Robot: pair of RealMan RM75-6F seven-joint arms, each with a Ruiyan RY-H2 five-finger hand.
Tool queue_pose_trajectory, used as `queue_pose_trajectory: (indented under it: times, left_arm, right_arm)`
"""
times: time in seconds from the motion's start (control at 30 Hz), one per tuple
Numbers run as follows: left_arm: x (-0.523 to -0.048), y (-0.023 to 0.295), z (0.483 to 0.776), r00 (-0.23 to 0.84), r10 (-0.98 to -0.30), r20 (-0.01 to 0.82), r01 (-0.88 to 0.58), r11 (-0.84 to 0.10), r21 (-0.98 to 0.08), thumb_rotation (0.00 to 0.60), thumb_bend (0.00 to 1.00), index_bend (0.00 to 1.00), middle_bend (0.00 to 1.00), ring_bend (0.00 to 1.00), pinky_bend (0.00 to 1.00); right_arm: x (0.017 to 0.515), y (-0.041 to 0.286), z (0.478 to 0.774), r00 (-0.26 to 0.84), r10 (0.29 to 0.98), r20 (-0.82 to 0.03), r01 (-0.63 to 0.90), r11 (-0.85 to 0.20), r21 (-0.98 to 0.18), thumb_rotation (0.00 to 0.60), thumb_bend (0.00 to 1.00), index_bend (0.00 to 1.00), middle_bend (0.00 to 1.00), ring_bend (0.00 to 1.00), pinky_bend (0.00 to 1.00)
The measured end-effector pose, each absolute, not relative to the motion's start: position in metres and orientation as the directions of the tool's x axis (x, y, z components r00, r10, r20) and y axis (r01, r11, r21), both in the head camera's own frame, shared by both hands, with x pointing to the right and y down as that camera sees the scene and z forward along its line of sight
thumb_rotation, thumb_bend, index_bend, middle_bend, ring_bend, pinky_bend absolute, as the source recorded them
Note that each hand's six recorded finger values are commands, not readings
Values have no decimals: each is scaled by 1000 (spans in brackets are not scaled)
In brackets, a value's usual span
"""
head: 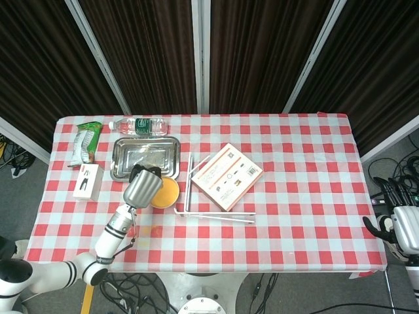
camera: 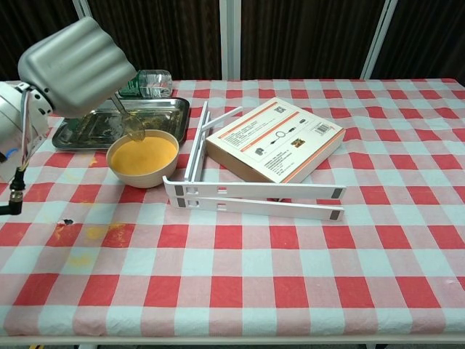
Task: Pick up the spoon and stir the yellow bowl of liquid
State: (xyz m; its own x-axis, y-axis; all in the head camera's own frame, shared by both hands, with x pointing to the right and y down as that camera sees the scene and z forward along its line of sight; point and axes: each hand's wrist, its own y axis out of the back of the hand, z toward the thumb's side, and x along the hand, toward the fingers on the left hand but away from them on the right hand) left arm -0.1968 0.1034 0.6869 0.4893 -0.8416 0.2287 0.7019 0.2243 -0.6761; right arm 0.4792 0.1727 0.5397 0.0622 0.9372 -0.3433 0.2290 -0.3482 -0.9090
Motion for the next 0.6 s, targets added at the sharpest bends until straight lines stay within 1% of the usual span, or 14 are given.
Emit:
queue_pose_trajectory:
  times: [0.13,0.27,0.43,0.6]
  left_arm:
    - [-192,108,683,504,-837,214,681,233,-694,600,443,695,1000,945,980]
    - [-193,100,681,479,-855,196,681,222,-697,600,443,695,1000,945,980]
    - [-200,100,693,440,-866,237,718,181,-672,600,443,695,1000,945,981]
    - [-199,103,693,446,-862,240,699,168,-695,600,442,695,1000,945,980]
  right_arm:
    - [480,173,539,58,937,-343,229,-347,-909,600,217,21,99,0,71]
    - [479,173,539,59,937,-344,231,-348,-909,600,216,21,99,0,71]
    - [480,174,539,57,938,-343,231,-347,-909,600,216,21,99,0,71]
    - [479,173,539,61,938,-342,231,-347,-909,600,216,21,99,0,71]
